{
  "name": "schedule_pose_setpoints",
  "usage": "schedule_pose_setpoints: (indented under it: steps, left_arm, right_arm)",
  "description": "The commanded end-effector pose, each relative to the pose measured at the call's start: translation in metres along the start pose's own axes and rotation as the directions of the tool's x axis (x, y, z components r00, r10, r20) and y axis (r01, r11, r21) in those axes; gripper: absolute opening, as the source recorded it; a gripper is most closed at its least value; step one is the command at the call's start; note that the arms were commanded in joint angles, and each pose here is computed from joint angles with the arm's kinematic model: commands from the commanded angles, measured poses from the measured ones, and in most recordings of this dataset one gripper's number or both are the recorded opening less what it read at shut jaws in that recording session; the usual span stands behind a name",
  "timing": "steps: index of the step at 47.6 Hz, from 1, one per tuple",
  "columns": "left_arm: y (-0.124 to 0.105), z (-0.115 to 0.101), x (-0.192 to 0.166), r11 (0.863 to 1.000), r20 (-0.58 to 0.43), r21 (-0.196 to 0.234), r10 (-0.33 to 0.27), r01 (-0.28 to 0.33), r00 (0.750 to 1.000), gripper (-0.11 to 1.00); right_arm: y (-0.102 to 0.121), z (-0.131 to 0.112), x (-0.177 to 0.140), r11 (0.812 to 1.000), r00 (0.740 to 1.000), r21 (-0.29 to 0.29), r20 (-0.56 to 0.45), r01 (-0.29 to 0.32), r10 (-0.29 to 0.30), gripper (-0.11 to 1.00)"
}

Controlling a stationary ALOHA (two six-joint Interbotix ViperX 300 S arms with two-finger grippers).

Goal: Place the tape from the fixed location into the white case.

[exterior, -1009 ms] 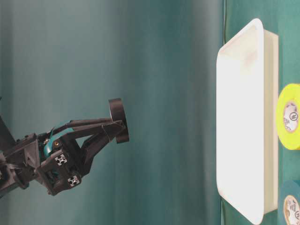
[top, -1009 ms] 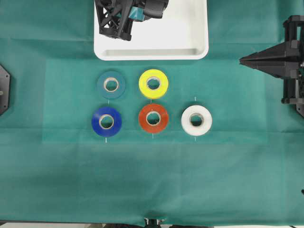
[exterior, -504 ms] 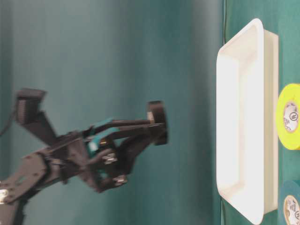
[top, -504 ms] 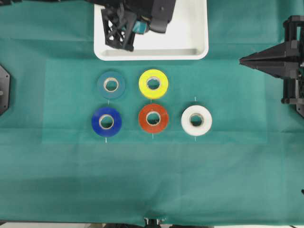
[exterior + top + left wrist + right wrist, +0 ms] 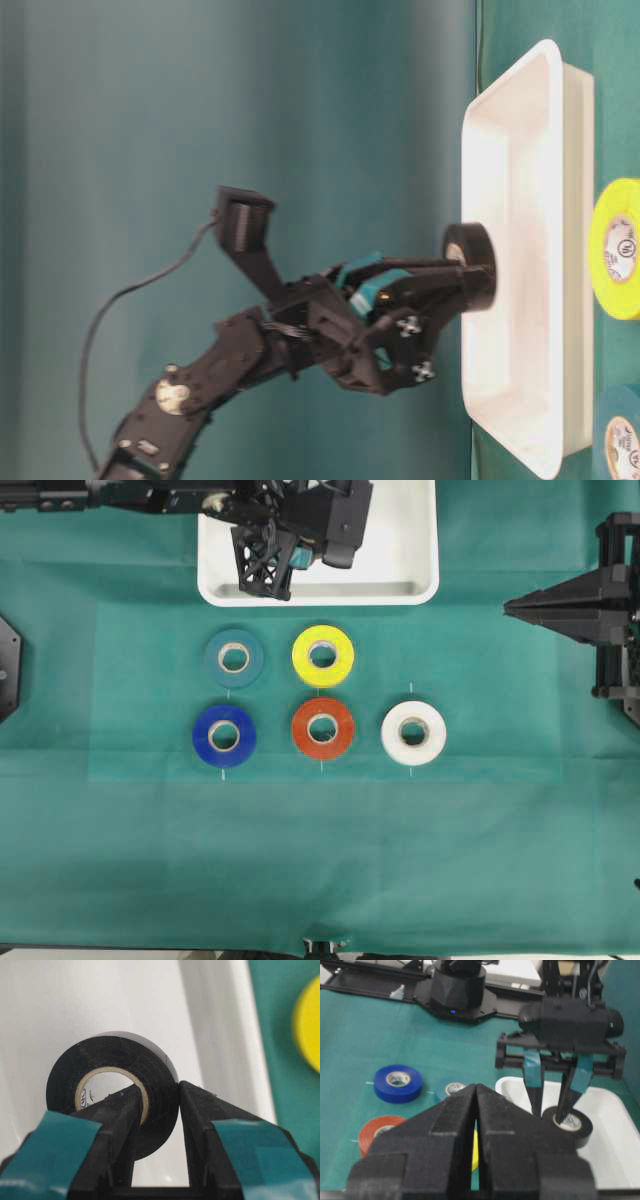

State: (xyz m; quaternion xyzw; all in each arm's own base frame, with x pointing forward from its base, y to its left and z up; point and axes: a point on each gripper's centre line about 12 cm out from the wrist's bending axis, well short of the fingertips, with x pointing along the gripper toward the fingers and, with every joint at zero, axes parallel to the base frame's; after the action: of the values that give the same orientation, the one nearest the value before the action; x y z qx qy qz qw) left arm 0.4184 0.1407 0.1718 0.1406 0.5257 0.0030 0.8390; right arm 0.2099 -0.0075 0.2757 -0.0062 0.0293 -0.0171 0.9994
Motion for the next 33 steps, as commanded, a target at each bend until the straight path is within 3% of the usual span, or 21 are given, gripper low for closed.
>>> schedule_pose_setpoints:
  steps: [1,10,33]
  left_arm:
    - [0.009,0.000,-0.003,1.000,0.028,-0.016,0.025,-0.024,0.999,0.21]
    - [0.016,-0.012,0.013,0.999,0.009,-0.040,0.029,-0.029,1.000,0.21]
    - [0.015,-0.015,0.022,0.999,0.001,-0.040,0.025,-0.025,1.000,0.21]
  right_arm:
    - [0.000,0.010,0.002,1.000,1.000,-0.001,0.028,0.002,-0.002,0.00]
    - [0.000,0.010,0.002,1.000,1.000,-0.001,0.028,0.002,-0.002,0.00]
    - [0.000,0.010,0.002,1.000,1.000,-0.001,0.028,0.002,-0.002,0.00]
